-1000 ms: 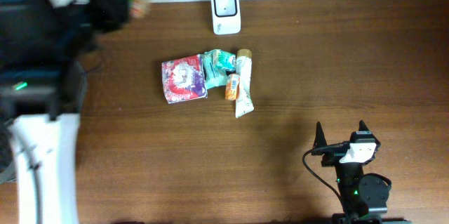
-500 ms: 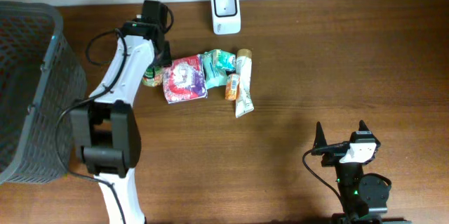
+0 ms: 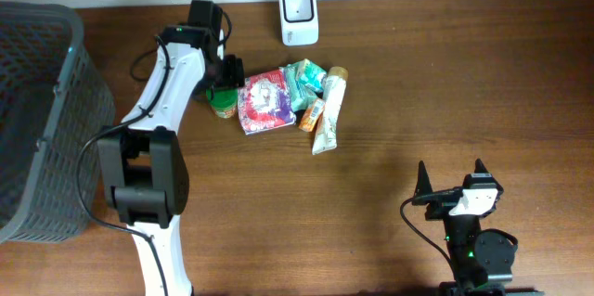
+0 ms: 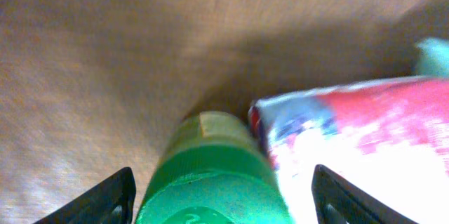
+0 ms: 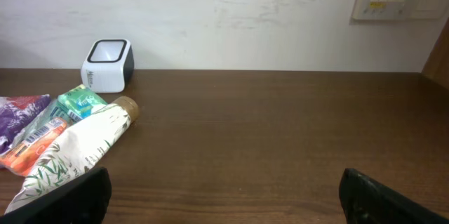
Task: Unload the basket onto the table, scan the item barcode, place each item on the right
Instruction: 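Grasp the green-lid jar and place it left of the pile, then withdraw the left gripper back toward the basket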
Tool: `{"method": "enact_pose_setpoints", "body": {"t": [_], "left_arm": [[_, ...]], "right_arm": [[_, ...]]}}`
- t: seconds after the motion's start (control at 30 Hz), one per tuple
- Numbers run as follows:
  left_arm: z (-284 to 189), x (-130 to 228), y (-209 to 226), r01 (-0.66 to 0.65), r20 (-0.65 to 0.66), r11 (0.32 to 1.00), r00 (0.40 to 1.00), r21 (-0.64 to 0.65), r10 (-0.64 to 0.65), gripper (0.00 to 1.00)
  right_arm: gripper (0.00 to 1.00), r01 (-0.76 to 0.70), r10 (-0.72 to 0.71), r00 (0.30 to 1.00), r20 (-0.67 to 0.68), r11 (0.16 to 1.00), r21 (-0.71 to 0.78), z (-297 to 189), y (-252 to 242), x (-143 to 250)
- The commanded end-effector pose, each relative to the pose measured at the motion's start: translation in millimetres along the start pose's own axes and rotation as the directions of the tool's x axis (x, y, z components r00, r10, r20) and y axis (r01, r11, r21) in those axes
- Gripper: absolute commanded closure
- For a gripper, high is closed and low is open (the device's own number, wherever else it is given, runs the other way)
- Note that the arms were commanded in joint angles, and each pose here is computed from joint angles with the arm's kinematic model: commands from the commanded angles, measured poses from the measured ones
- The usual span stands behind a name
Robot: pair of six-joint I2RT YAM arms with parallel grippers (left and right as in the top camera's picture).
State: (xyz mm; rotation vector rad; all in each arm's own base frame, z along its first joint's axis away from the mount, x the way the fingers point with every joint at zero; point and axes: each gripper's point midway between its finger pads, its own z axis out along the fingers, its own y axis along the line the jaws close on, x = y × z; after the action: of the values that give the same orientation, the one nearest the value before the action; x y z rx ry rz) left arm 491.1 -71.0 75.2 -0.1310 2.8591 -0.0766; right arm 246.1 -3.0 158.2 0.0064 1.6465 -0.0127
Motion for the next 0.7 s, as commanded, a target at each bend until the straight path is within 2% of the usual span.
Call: {"method": "enact_pose_setpoints", "body": {"t": [0.0, 0.03, 0.13, 0.2, 0.27, 0.37, 0.47, 0.57, 0.6, 0.67], "left_arm": [[-69.6, -41.5, -5.1, -0.006, 0.118, 1.0, 0.993, -0.003, 0.006, 0.04], [-100.7, -49.9, -7.2, -0.005, 0.151, 1.0, 0.989, 0.005, 0.004, 0.01], [-182.2, -61.0, -9.8, -0.007, 0.257, 1.0, 0.966, 0.03, -0.001, 0.01], [-241.8, -56.0, -6.5, -0.006, 0.342, 0.999, 0.94, 0.05, -0.011, 0.01], [-279.5, -44.3, 6.5, 0.012, 0.391, 0.998, 0.92, 0.056, -0.033, 0.01], [-318.9, -39.4, 28.9, 0.045, 0.459, 0.993, 0.884, 0.112, -0.092, 0.01], [-357.6, -15.1, 52.6, 0.044, 0.502, 0.996, 0.861, 0.081, -0.079, 0.01], [-363.1, 26.1, 82.7, 0.125, 0.436, 0.991, 0.89, 0.046, -0.132, 0.01], [-364.9, 43.2, 104.4, 0.191, 0.419, 0.981, 0.889, 0.025, -0.184, 0.01], [-372.9, 57.6, 142.4, 0.331, 0.432, 0.944, 0.85, 0.011, -0.303, 0.01]], "right_arm": [[0.01, 0.007, -0.007, 1.0, -0.005, 1.0, 0.0, 0.1, 0.5, 3.1], [0.01, 0.007, -0.007, 1.0, -0.005, 1.0, 0.0, 0.1, 0.5, 3.0], [0.01, 0.007, -0.007, 1.0, -0.005, 1.0, 0.0, 0.1, 0.5, 3.1], [0.01, 0.007, -0.007, 1.0, -0.005, 1.0, 0.0, 0.1, 0.5, 3.1], [0.01, 0.007, -0.007, 1.0, -0.005, 1.0, 0.0, 0.1, 0.5, 3.1], [0.01, 0.007, -0.007, 1.0, -0.005, 1.0, 0.0, 0.1, 0.5, 3.1], [0.01, 0.007, -0.007, 1.0, -0.005, 1.0, 0.0, 0.1, 0.5, 3.1], [0.01, 0.007, -0.007, 1.0, -0.005, 1.0, 0.0, 0.1, 0.5, 3.0], [0.01, 0.007, -0.007, 1.0, -0.005, 1.0, 0.0, 0.1, 0.5, 3.0], [0.01, 0.007, -0.007, 1.0, -0.005, 1.0, 0.0, 0.1, 0.5, 3.0]]}}
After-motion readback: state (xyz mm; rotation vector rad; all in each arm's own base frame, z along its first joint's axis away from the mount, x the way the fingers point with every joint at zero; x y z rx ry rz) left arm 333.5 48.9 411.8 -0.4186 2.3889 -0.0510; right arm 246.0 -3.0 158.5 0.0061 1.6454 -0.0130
